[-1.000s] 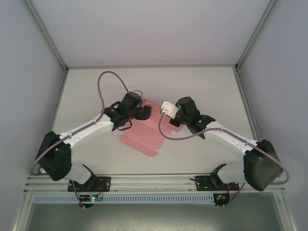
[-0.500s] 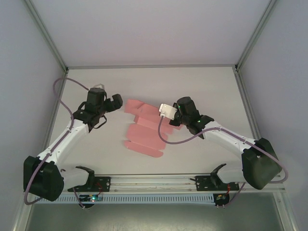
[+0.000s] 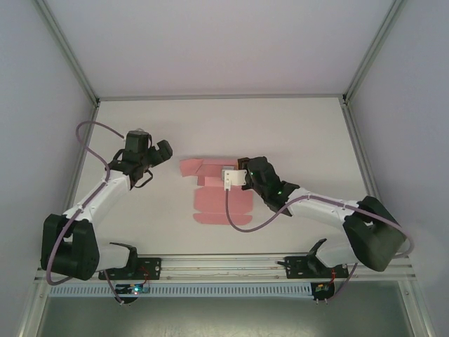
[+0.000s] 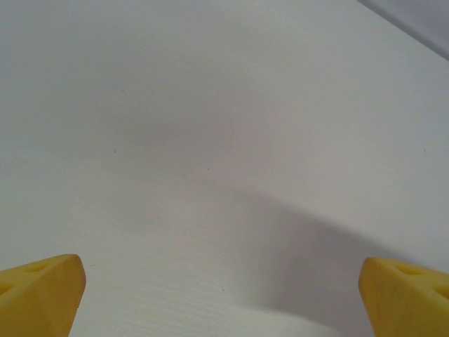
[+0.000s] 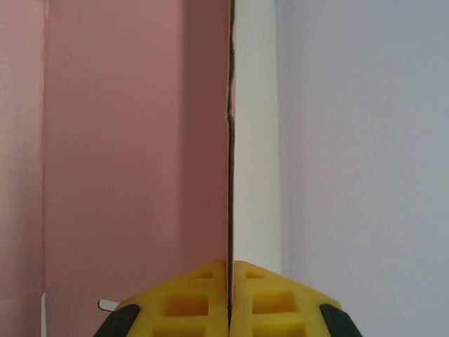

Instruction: Assemble paper box

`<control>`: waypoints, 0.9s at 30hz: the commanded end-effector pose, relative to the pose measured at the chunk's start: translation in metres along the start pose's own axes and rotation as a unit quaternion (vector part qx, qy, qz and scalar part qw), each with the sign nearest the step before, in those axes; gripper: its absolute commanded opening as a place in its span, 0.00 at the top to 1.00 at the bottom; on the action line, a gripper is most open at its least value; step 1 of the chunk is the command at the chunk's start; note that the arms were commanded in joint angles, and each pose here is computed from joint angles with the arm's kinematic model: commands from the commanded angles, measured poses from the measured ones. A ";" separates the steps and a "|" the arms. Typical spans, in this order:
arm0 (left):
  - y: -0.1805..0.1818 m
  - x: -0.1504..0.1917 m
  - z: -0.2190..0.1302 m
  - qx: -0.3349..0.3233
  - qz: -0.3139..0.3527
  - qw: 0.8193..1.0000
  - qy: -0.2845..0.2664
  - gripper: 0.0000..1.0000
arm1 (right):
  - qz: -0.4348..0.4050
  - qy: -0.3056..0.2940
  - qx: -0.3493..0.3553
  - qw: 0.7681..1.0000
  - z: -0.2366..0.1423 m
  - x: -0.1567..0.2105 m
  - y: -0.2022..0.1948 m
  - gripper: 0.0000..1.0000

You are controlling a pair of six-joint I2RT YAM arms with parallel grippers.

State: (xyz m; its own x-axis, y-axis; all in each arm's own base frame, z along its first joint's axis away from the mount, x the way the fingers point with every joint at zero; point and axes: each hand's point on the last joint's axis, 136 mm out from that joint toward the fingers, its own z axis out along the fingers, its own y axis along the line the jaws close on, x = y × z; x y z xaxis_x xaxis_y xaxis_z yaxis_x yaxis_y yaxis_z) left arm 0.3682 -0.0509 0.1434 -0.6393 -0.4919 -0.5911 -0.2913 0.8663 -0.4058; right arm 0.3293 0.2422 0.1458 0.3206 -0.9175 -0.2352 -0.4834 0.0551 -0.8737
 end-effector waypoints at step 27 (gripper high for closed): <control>0.005 -0.001 0.027 0.001 0.000 1.000 0.014 0.00 | -0.051 0.046 0.015 0.998 0.027 0.020 0.079 1.00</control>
State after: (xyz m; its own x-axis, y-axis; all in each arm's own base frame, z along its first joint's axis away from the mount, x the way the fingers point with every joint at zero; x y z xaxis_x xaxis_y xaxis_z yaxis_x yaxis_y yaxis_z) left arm 0.3757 -0.0532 0.1148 -0.6841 -0.4865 -0.5435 -0.2973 0.8663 -0.4013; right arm 0.3374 0.2437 0.0948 0.3031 -0.9423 -0.1424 -0.3573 0.0261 -0.9336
